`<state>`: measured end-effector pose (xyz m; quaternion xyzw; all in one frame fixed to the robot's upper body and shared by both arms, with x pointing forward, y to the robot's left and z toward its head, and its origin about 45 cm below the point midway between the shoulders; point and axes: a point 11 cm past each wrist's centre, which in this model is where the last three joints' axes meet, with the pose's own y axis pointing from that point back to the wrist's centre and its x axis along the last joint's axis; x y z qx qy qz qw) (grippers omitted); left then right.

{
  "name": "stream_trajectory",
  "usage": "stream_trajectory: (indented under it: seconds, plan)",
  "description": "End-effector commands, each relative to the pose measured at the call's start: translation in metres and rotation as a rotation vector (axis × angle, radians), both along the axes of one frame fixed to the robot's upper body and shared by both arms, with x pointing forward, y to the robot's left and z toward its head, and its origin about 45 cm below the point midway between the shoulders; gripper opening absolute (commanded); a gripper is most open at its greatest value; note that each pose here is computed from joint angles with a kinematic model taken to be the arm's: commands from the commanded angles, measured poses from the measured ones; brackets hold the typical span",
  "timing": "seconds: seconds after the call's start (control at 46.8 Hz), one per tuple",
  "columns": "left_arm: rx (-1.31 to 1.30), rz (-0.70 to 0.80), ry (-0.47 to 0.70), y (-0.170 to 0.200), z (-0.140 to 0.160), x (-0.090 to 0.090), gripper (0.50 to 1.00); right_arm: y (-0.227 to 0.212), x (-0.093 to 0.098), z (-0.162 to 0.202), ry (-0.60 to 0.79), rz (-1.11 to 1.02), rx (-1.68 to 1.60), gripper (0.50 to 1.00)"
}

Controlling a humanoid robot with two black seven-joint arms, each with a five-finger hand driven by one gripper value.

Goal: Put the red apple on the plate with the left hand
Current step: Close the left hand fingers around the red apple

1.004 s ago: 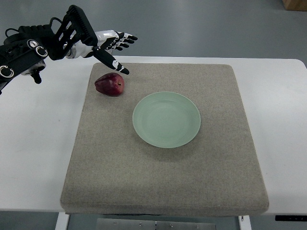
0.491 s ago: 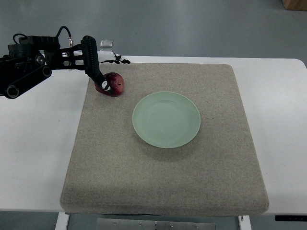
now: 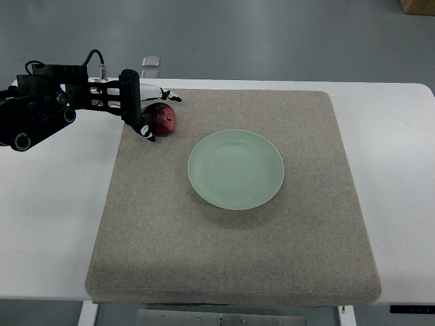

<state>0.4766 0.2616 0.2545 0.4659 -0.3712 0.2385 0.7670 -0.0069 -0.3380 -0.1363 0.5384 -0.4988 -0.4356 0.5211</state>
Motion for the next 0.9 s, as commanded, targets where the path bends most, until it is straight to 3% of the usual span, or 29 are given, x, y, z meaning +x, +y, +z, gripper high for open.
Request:
stream_trajectory:
  seconds: [0.0, 0.214, 0.256, 0.491, 0.62, 0.791, 0.876]
  plan:
    - [-0.002, 0.003, 0.001, 0.0010, -0.0019, -0.0008, 0.990, -0.0003, 0.0000, 0.0000, 0.000, 0.000, -0.001, 0.964]
    - [0.003, -0.001, 0.006, 0.0007, -0.0042, -0.0017, 0.960, -0.0003, 0.0000, 0.0000, 0.000, 0.000, -0.001, 0.964]
    - [0.004, 0.000, 0.005, 0.0012, -0.0042, -0.0016, 0.915, 0.0003, 0.0000, 0.0000, 0.000, 0.000, 0.001, 0.964]
    - [0.007, -0.010, 0.003, -0.0046, -0.0061, -0.0011, 0.776, -0.0003, 0.0000, 0.0000, 0.000, 0.000, -0.001, 0.964]
    - [0.019, -0.014, -0.008, -0.0045, -0.0061, -0.0005, 0.744, 0.0003, 0.0000, 0.0000, 0.000, 0.000, 0.001, 0.964]
    - [0.021, -0.011, -0.018, -0.0035, -0.0054, 0.0005, 0.624, -0.0003, 0.0001, 0.0000, -0.001, -0.001, -0.001, 0.964]
    - [0.021, -0.013, -0.017, -0.0043, -0.0056, 0.0004, 0.598, 0.0003, 0.0000, 0.0000, 0.000, 0.000, 0.001, 0.964]
